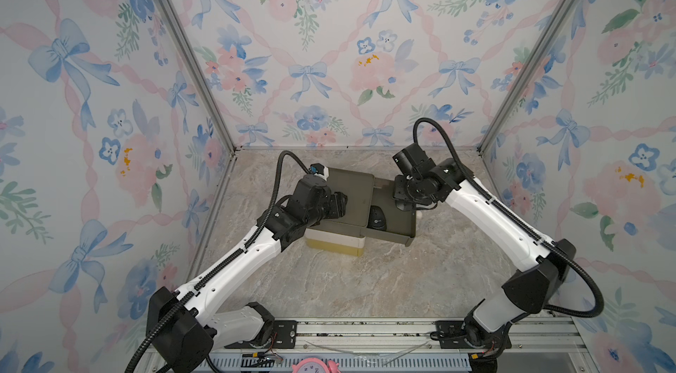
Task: Take the mice out of the drawer
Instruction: Pick up the mouse from the drawer, then place the mouse at the center of the board, then pick up the mouse from the drawer.
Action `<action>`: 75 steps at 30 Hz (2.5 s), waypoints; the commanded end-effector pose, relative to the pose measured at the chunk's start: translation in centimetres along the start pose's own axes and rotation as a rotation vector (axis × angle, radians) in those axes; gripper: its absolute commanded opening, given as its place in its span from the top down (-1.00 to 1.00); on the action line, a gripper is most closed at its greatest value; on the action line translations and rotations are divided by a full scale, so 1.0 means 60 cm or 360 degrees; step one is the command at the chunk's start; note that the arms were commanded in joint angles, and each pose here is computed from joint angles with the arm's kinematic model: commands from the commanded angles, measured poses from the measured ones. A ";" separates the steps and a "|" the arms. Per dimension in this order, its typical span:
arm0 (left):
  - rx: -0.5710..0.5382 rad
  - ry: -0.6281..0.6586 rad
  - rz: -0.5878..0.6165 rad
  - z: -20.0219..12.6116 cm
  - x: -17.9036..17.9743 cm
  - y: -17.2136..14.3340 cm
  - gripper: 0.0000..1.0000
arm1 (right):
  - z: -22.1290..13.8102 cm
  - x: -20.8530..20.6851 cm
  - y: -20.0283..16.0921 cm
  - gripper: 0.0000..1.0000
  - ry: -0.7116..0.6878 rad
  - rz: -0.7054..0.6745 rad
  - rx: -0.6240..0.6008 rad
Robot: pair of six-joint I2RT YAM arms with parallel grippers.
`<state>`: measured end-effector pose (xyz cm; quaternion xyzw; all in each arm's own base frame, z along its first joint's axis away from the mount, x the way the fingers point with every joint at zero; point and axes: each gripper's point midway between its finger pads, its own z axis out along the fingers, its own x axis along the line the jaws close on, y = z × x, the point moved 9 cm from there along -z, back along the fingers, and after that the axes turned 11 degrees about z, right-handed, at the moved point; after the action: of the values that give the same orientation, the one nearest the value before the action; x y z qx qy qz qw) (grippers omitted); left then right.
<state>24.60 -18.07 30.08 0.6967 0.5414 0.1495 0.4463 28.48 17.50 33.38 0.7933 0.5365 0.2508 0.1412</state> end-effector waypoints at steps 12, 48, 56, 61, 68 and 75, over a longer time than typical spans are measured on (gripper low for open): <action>-0.0021 -0.0249 0.0373 -0.014 -0.137 0.012 -0.52 | 0.097 -0.276 -0.034 -0.12 -0.0326 0.0414 0.0177; -0.0084 -0.0157 0.0265 -0.039 -0.107 0.020 -0.71 | 0.055 -0.274 -0.027 -0.58 -0.0248 0.0289 0.0171; -0.0048 -0.0026 0.0141 -0.065 -0.038 0.002 -0.62 | -0.080 -0.139 -0.035 -0.55 0.0149 -0.0302 0.0101; -0.0001 -0.0023 0.0097 -0.061 -0.021 -0.010 -0.59 | -0.078 -0.059 -0.064 -0.51 0.0231 -0.0646 0.0207; 0.0072 0.0019 0.0056 -0.040 -0.013 -0.025 -0.53 | -0.032 0.020 -0.087 -0.43 0.0337 -0.0844 0.0302; 0.0145 0.0062 0.0006 -0.018 0.002 -0.038 -0.48 | 0.018 0.051 -0.094 -0.40 0.0329 -0.0916 0.0385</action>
<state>22.42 -17.48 30.09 0.7099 0.5433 0.1527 0.4215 25.39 21.88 30.29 0.6082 0.7640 0.2056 0.0649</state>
